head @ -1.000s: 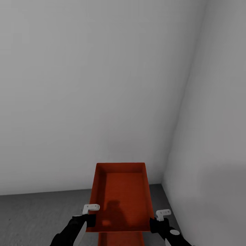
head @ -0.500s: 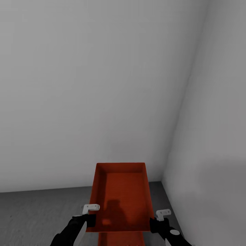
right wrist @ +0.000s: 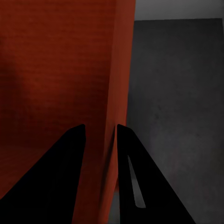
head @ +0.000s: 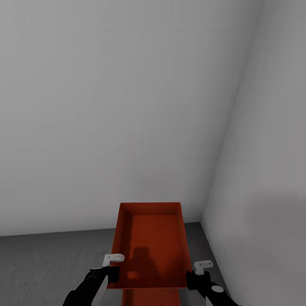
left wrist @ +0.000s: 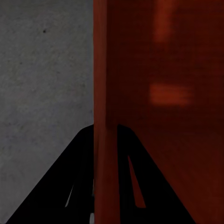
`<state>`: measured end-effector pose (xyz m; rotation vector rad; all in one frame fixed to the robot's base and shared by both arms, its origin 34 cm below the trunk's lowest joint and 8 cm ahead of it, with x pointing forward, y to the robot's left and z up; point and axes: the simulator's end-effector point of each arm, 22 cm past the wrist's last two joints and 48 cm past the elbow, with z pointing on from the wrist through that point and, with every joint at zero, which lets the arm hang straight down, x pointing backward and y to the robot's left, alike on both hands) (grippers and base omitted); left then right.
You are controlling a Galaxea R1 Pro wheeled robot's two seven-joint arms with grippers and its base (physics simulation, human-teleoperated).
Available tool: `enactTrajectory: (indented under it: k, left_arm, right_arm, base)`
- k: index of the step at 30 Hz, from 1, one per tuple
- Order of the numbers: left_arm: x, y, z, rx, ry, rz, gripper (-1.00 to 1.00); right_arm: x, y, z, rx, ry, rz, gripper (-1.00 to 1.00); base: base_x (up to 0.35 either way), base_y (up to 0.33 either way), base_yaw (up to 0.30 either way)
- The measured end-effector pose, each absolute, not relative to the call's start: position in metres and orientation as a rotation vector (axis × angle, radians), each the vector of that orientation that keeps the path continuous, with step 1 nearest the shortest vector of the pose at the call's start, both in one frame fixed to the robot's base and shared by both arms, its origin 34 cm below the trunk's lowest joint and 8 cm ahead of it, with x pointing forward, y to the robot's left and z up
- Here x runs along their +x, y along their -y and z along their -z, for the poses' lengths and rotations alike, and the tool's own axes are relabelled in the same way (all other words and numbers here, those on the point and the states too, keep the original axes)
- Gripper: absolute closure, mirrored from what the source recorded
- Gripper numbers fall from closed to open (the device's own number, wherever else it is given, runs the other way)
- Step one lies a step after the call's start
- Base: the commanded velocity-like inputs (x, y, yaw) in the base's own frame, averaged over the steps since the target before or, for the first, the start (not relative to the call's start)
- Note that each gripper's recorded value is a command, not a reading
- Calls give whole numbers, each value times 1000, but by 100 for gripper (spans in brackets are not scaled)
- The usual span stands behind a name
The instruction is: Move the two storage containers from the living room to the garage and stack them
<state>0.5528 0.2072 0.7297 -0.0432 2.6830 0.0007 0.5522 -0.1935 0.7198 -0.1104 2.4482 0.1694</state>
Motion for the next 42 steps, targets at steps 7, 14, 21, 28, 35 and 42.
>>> enactTrajectory:
  k: [7,14,21,28,35,42]
  left_arm:
    - [550,-207,-725,-43,-2694,-1,100]
    - [547,-207,-720,-43,-2706,-1,100]
    - [544,-207,-715,-44,-2717,-1,100]
    - [540,-208,-710,-44,-2728,0,100]
    - [537,-208,-705,-43,-2739,-1,100]
    - [534,-208,-701,-43,-2751,-1,100]
  right_arm:
    - [549,194,-715,-109,-2460,-171,100]
    - [546,194,-710,-109,-2471,-172,100]
    - [543,194,-705,-108,-2482,-172,100]
    - [539,193,-700,-108,-2493,-175,100]
    - [536,193,-696,-107,-2504,-176,100]
    - [533,193,-691,-106,-2515,-177,100]
  base:
    - [0,0,0]
    - [0,0,0]
    - [0,0,0]
    - [0,0,0]
    - [0,-1,0]
    - [0,-63,0]
